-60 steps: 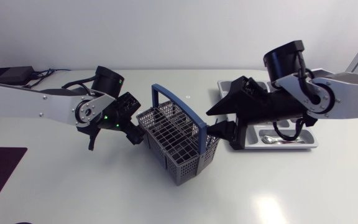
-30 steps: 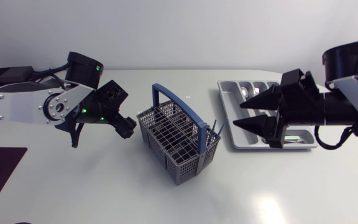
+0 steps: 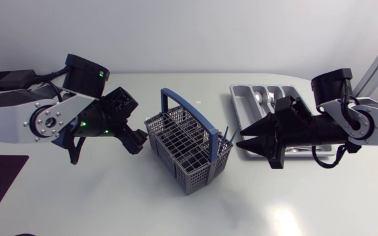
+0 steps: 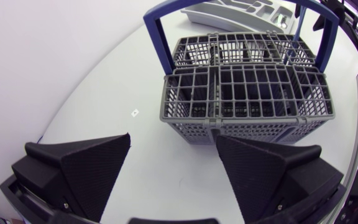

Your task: Unload the cutlery basket into the drawer organizer.

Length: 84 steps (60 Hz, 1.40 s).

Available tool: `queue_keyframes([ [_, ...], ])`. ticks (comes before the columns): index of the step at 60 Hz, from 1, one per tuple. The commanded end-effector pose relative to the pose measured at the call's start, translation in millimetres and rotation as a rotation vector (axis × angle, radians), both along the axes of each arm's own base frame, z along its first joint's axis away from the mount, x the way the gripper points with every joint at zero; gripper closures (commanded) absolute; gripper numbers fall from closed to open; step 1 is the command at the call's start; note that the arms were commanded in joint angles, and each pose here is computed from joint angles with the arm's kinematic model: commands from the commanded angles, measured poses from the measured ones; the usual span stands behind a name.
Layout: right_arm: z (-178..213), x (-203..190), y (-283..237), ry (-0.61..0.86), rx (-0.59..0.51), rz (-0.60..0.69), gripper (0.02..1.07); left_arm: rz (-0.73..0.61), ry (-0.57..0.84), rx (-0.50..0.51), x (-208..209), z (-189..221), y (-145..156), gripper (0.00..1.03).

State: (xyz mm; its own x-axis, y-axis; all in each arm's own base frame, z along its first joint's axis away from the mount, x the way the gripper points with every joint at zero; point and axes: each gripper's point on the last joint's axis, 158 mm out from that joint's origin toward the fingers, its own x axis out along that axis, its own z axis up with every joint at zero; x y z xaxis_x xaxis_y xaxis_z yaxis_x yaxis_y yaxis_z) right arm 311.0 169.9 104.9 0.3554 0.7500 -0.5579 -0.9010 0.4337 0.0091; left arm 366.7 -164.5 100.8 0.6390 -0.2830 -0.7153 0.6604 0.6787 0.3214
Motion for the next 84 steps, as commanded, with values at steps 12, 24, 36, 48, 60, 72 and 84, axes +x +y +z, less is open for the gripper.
queue_keyframes([
  [12,0.7,7.1,14.3,0.028,0.035,0.005,0.71,-0.024,0.004,-0.015,-14.9,4.6,-4.9,0.07],
  [24,-6.5,9.0,19.3,0.043,0.029,0.016,0.86,-0.033,-0.002,-0.02,-18.7,8.8,-7.6,0.07],
  [36,-5.6,9.0,24.1,0.039,0.03,0.024,1.0,-0.037,-0.004,-0.02,-20.9,9.4,-8.6,0.07],
  [48,-5.0,9.0,25.1,0.039,0.024,0.019,1.01,-0.042,-0.004,-0.02,-24.5,8.7,-8.7,0.07],
  [60,11.8,9.2,21.4,0.012,0.03,0.004,1.01,-0.042,-0.008,-0.022,-26.5,12.0,-7.8,0.07],
  [72,57.3,10.5,10.2,-0.055,0.041,-0.024,1.01,-0.047,-0.013,-0.025,-27.9,14.8,-9.0,0.07],
  [84,109.8,14.4,-6.0,-0.119,0.053,-0.06,1.01,-0.046,-0.01,-0.024,-28.9,13.4,-8.5,0.07],
])
